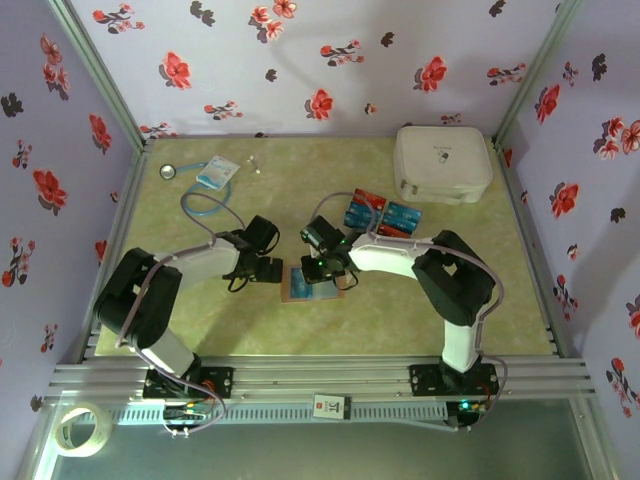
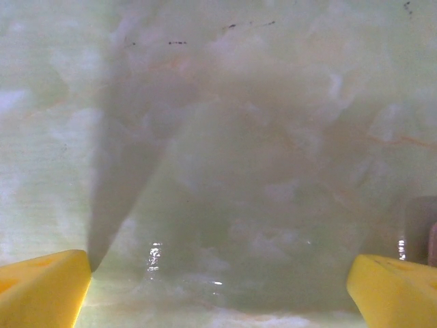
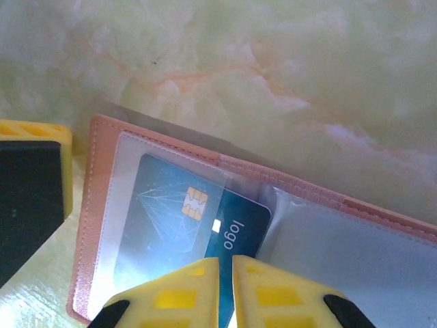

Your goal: Put the credit cards into the card holder

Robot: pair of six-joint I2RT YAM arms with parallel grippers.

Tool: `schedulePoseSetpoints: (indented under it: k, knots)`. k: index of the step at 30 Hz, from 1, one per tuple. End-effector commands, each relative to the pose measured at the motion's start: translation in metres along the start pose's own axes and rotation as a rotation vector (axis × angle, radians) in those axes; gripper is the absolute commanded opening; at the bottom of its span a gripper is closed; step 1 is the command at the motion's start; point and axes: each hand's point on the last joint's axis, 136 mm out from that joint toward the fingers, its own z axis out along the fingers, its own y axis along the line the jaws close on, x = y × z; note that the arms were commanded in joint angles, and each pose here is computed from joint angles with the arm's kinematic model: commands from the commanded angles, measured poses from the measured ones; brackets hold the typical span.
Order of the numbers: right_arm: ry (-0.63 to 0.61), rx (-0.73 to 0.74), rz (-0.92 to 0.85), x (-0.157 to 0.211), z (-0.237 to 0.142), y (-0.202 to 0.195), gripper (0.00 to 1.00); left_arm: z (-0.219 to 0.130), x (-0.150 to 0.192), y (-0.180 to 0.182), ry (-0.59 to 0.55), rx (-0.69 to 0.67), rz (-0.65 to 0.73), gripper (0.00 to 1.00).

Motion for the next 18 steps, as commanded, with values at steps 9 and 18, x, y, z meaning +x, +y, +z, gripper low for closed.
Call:
schedulePoseSetpoints:
  k: [9,18]
  knots:
    - [0.026,-0.026,-0.016,-0.002,0.014,0.013,0.12,0.016,0.01,-0.008,0.035,0.004,0.039,1.0]
    - [0.042,-0.046,-0.033,-0.003,0.018,0.026,0.12,0.016,0.009,-0.009,0.034,0.008,0.041,1.0]
